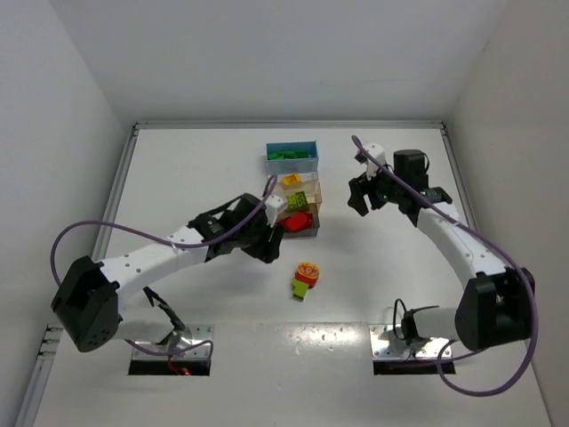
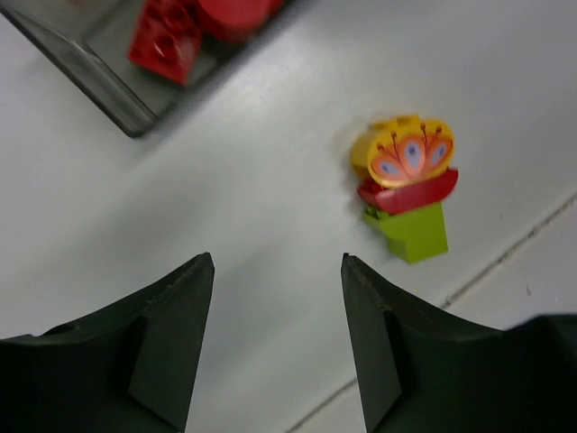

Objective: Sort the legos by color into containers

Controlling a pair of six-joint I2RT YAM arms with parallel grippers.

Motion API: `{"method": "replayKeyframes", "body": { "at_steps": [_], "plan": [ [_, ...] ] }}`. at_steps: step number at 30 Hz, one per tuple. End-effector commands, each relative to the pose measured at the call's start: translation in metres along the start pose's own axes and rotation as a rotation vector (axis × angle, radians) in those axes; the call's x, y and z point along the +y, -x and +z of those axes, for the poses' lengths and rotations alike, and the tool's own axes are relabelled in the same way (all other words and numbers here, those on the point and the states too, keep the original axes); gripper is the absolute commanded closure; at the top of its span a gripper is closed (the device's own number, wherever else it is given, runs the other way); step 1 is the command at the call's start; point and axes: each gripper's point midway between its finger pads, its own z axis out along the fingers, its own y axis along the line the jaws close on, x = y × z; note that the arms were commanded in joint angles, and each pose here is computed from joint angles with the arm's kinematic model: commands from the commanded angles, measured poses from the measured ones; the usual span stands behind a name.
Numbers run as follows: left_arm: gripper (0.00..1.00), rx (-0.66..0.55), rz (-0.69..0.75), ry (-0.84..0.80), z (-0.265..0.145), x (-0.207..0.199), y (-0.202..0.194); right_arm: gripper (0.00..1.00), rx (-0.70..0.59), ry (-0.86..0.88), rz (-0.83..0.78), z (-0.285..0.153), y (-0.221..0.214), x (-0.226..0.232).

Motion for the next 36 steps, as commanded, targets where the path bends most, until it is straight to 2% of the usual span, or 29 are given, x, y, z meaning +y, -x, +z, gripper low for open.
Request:
{"method": "replayKeyframes", "body": {
  "at_steps": [1, 4, 10, 16, 21, 27, 36],
  "plan": [
    [0.37, 0.046, -0.039, -0.045, -0.006, -0.025, -0.024, 0.29, -0.023, -0.038, -0.033, -0.014, 0.0, -0.004],
    [0.37, 0.073, -0.068, -0.072, -0.006, -0.039, -0.035, 0.29, -0.055, -0.068, -0.036, -0.027, 0.004, -0.009],
    [0.38, 0.179, -0.053, -0.193, -0.005, -0.08, -0.074, 0.29, -0.041, -0.088, -0.014, -0.041, -0.02, -0.004],
    [0.33, 0.199, 0.006, -0.248, 0.006, -0.111, -0.08, 0.29, -0.026, -0.099, 0.005, -0.048, -0.041, 0.0],
    [0.32, 0.244, -0.019, -0.193, 0.025, -0.109, -0.088, 0.29, -0.045, -0.107, 0.003, -0.058, -0.039, 0.003],
    [0.28, 0.235, -0.046, -0.134, 0.046, -0.11, -0.075, 0.29, -0.031, -0.108, 0.015, -0.065, -0.046, 0.006],
    [0.26, 0.264, -0.049, -0.119, 0.064, -0.12, -0.078, 0.29, -0.015, -0.102, -0.007, -0.067, -0.054, 0.01]
  ]
}}
